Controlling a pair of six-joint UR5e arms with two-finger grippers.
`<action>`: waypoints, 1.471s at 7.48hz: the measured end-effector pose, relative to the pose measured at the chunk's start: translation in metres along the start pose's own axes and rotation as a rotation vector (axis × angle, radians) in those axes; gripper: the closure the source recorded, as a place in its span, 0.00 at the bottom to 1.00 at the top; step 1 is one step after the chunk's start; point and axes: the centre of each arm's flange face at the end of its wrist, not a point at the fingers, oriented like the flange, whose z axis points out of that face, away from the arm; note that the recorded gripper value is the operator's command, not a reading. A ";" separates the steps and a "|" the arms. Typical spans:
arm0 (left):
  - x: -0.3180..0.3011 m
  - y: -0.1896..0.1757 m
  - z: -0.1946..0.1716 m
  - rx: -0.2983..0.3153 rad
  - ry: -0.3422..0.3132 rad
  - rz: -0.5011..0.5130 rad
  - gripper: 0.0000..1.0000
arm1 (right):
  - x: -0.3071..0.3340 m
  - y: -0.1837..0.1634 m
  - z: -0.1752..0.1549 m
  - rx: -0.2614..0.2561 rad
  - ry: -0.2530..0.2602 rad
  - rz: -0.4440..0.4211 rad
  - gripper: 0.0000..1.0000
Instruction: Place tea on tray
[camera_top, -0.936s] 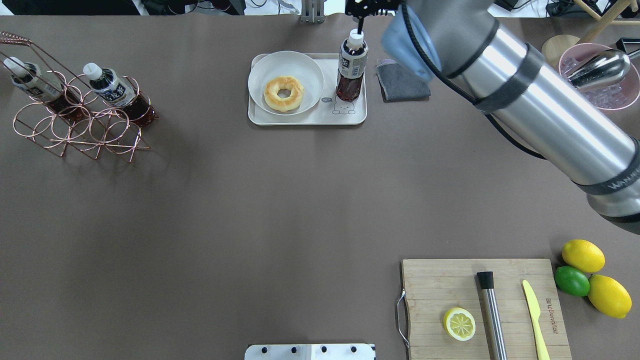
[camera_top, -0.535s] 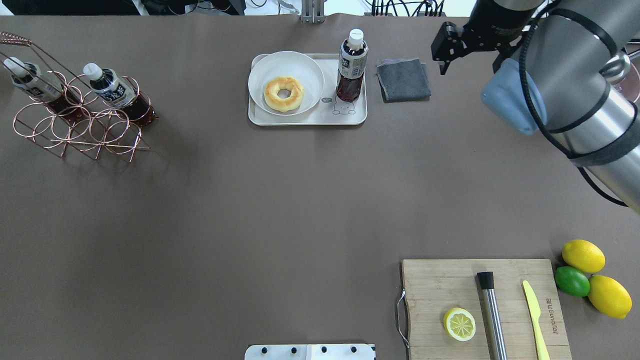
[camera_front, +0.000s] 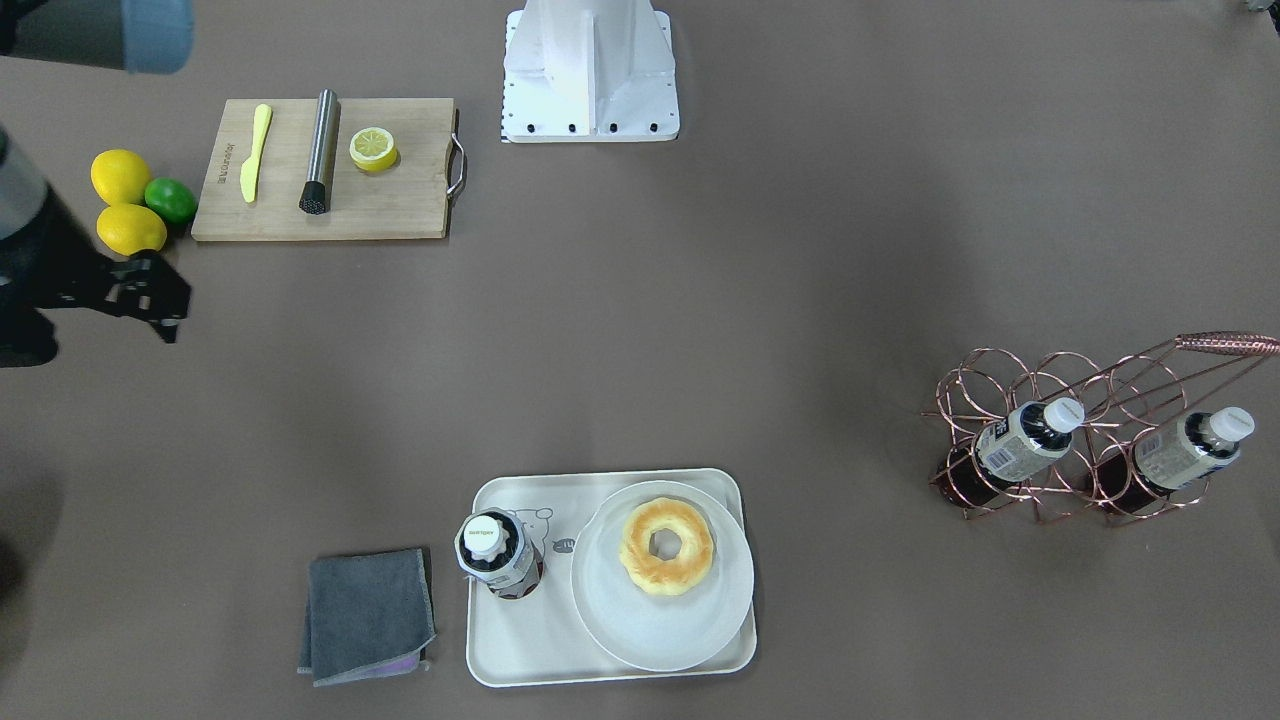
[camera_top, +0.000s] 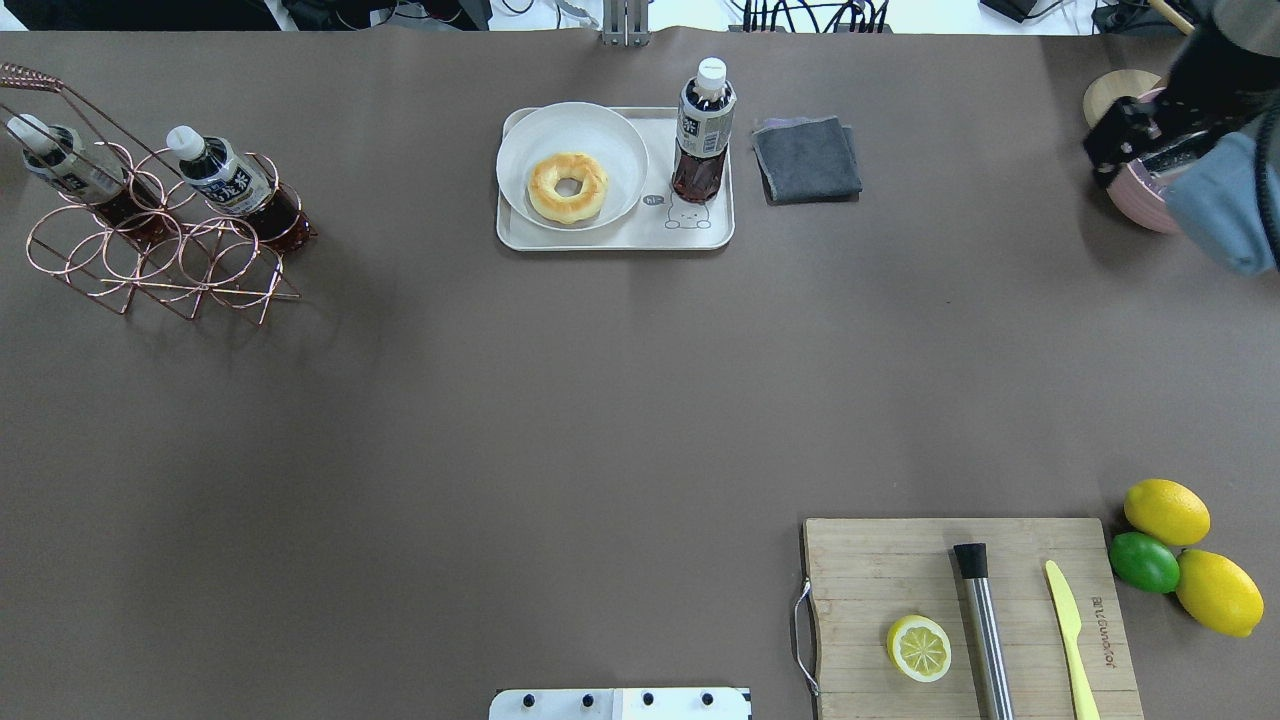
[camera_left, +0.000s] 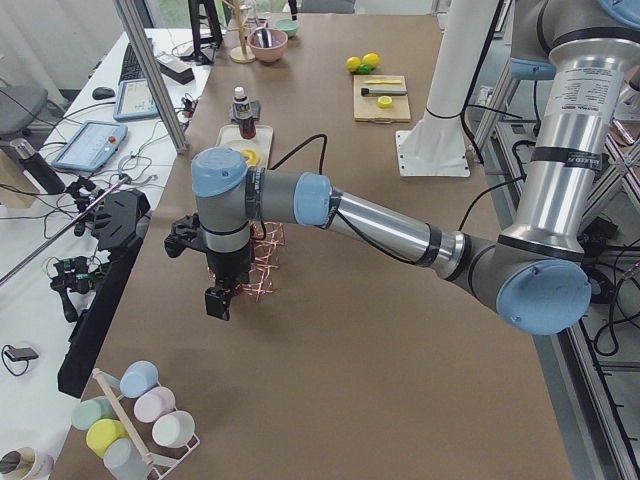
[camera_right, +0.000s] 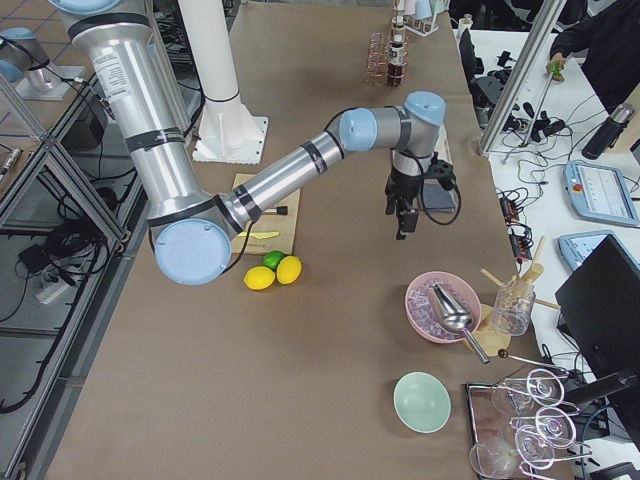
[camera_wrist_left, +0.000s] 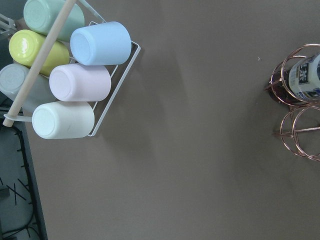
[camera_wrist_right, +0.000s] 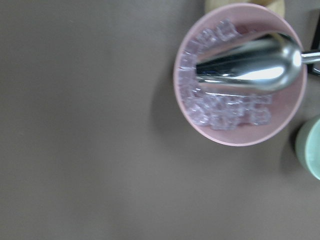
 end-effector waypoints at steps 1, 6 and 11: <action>-0.001 0.001 0.000 0.000 0.000 -0.002 0.03 | 0.076 0.012 0.015 -0.039 -0.012 -0.043 0.00; -0.017 0.021 0.012 -0.021 0.004 -0.038 0.03 | 0.297 0.121 0.112 0.041 -0.122 -0.018 0.00; -0.049 0.133 0.098 -0.068 0.018 -0.079 0.03 | 0.297 0.119 0.106 0.061 -0.143 0.091 0.00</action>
